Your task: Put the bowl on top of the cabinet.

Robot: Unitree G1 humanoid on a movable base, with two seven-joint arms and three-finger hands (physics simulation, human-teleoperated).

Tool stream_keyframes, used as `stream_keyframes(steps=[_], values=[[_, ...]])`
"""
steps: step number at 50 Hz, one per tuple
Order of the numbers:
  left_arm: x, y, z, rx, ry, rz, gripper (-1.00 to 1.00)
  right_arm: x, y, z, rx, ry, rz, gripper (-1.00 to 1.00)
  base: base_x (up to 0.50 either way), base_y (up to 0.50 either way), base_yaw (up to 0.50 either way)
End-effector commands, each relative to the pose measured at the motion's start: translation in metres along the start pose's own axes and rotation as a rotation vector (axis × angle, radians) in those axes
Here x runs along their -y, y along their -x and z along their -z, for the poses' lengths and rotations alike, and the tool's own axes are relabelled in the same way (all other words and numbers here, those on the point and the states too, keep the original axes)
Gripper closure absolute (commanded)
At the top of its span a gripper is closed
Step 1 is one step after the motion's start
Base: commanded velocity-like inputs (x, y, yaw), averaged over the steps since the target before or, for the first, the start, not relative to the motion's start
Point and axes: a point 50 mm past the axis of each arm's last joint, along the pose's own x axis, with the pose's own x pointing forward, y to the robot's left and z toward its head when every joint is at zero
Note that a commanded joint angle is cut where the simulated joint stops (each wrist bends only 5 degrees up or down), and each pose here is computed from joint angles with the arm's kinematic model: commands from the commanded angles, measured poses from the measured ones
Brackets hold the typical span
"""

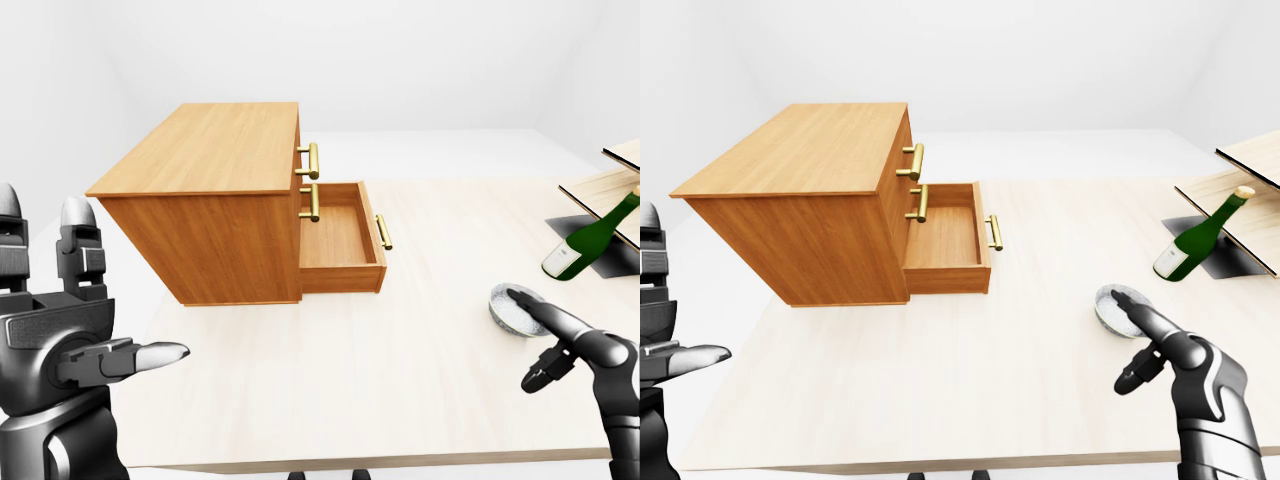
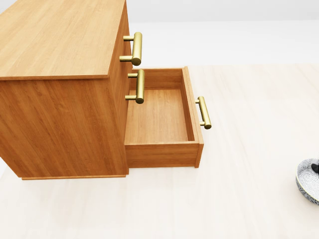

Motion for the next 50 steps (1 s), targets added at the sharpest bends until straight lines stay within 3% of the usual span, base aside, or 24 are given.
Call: stream_keyframes(steps=[1, 22, 43, 44, 45, 46, 50], values=[[-0.007, -0.001, 0.018, -0.062, 0.009, -0.055, -1.0, -0.013, -0.01, 0.016, -0.06, -0.053, -0.076, -1.0, 0.0, 0.0, 0.0], [-0.006, -0.001, 0.018, -0.062, 0.008, -0.054, -1.0, -0.022, -0.019, 0.02, -0.08, -0.096, -0.129, -1.0, 0.0, 0.0, 0.0], [-0.005, 0.0, 0.02, -0.073, 0.002, -0.05, -1.0, -0.04, -0.027, 0.04, -0.14, -0.235, -0.167, -1.0, 0.0, 0.0, 0.0], [-0.005, 0.0, 0.019, -0.071, 0.002, -0.05, -1.0, -0.041, -0.027, 0.041, -0.14, -0.232, -0.17, 0.09, 0.0, 0.0, 0.0], [-0.005, 0.0, 0.019, -0.07, 0.002, -0.05, -1.0, -0.042, -0.028, 0.041, -0.141, -0.233, -0.17, 0.81, 0.0, 0.0, 0.0], [-0.005, 0.0, 0.019, -0.071, 0.001, -0.05, -1.0, -0.042, -0.028, 0.041, -0.14, -0.234, -0.169, 1.0, 0.0, 0.0, 0.0], [-0.004, 0.001, 0.019, -0.072, 0.001, -0.049, -1.0, -0.047, -0.028, 0.04, -0.137, -0.234, -0.183, 1.0, 0.0, 0.0, 0.0]])
